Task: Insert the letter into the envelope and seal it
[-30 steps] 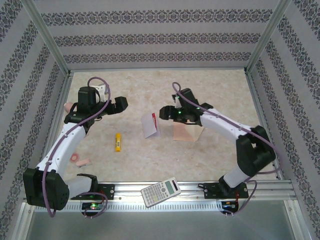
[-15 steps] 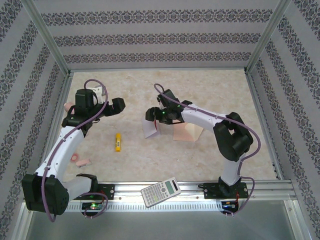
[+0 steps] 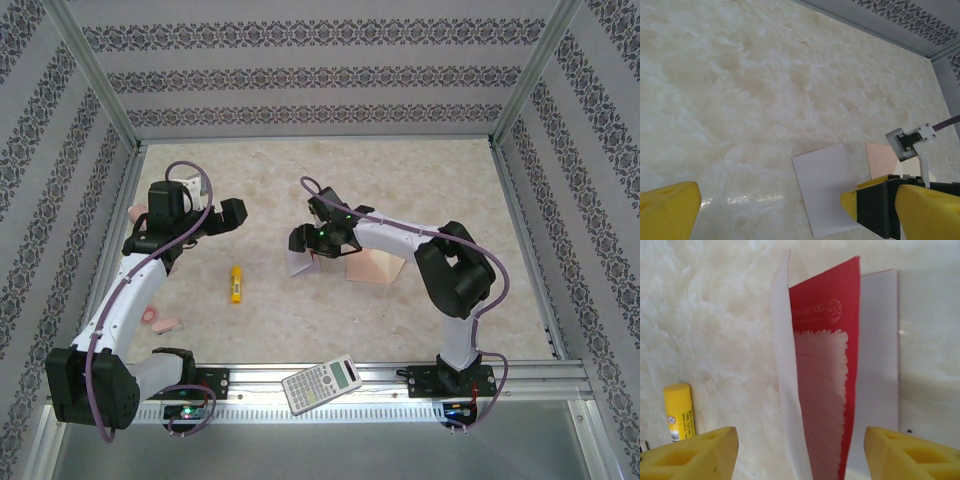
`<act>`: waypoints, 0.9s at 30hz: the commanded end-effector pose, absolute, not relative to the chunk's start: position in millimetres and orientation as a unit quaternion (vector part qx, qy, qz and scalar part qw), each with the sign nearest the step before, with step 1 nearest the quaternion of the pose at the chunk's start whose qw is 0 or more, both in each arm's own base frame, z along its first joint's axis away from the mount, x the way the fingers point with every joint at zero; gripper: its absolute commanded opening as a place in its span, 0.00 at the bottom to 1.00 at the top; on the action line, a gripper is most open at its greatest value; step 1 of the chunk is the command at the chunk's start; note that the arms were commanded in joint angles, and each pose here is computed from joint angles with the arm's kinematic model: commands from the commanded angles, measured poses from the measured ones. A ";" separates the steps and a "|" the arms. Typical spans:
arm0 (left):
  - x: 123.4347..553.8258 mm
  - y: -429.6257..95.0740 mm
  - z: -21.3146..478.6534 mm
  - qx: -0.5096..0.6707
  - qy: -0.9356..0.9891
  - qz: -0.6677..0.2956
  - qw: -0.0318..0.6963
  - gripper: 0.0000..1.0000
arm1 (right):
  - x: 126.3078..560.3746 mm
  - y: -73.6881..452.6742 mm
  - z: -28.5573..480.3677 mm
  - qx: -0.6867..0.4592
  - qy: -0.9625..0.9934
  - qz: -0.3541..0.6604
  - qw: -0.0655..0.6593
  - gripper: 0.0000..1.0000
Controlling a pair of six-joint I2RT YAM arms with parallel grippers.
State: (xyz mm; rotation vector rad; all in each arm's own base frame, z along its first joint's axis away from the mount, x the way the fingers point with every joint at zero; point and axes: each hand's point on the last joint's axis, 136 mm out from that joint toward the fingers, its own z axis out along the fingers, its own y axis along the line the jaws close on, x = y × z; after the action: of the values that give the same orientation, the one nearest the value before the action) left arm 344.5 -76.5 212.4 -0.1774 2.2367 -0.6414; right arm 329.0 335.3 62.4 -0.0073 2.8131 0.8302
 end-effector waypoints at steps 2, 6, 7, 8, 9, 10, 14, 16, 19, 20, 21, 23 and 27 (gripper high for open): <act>341.6 -73.0 215.8 -0.072 0.877 -0.257 0.399 1.00 | 326.6 346.7 60.5 -0.006 0.953 0.288 0.093 0.60; 341.7 -72.5 216.1 -0.074 0.876 -0.259 0.399 1.00 | 326.3 346.0 59.8 -0.007 0.953 0.286 0.095 0.42; 341.5 -72.7 215.6 -0.074 0.877 -0.259 0.398 1.00 | 326.0 345.5 60.3 -0.007 0.953 0.286 0.095 0.36; 341.9 -72.5 216.4 -0.074 0.876 -0.260 0.399 1.00 | 326.3 344.7 61.3 -0.007 0.953 0.286 0.098 0.31; 341.9 -72.5 216.5 -0.074 0.876 -0.260 0.399 1.00 | 326.6 344.0 62.7 -0.007 0.953 0.286 0.100 0.27; 342.4 -72.4 217.2 -0.074 0.875 -0.261 0.400 1.00 | 326.4 343.6 64.4 -0.009 0.953 0.286 0.103 0.22; 342.8 -73.0 217.9 -0.074 0.874 -0.265 0.400 1.00 | 327.1 343.1 77.6 -0.019 0.949 0.293 0.117 0.06; 343.3 -73.6 218.4 -0.073 0.873 -0.268 0.400 1.00 | 328.1 343.1 86.1 -0.025 0.945 0.300 0.125 0.00; 341.8 -80.2 223.0 -0.054 0.871 -0.282 0.399 1.00 | 330.1 342.2 104.2 -0.035 0.937 0.319 0.137 0.00; 340.4 -84.5 225.5 -0.042 0.870 -0.291 0.397 1.00 | 331.0 340.9 110.9 -0.037 0.934 0.325 0.141 0.00; 339.2 -88.5 228.2 -0.031 0.868 -0.299 0.396 1.00 | 332.4 339.4 117.9 -0.039 0.931 0.332 0.146 0.00; 336.1 -98.4 234.3 -0.004 0.863 -0.321 0.391 1.00 | 335.2 337.1 136.0 -0.045 0.920 0.355 0.159 0.00; 330.2 -114.8 245.7 0.034 0.846 -0.367 0.385 1.00 | 339.0 332.7 173.6 -0.044 0.890 0.424 0.163 0.00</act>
State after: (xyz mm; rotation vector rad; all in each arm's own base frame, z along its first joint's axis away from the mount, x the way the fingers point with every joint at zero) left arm 332.2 -102.9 222.2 -0.0335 2.2258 -0.8404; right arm 338.8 334.5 143.7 -0.0895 2.6210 1.0606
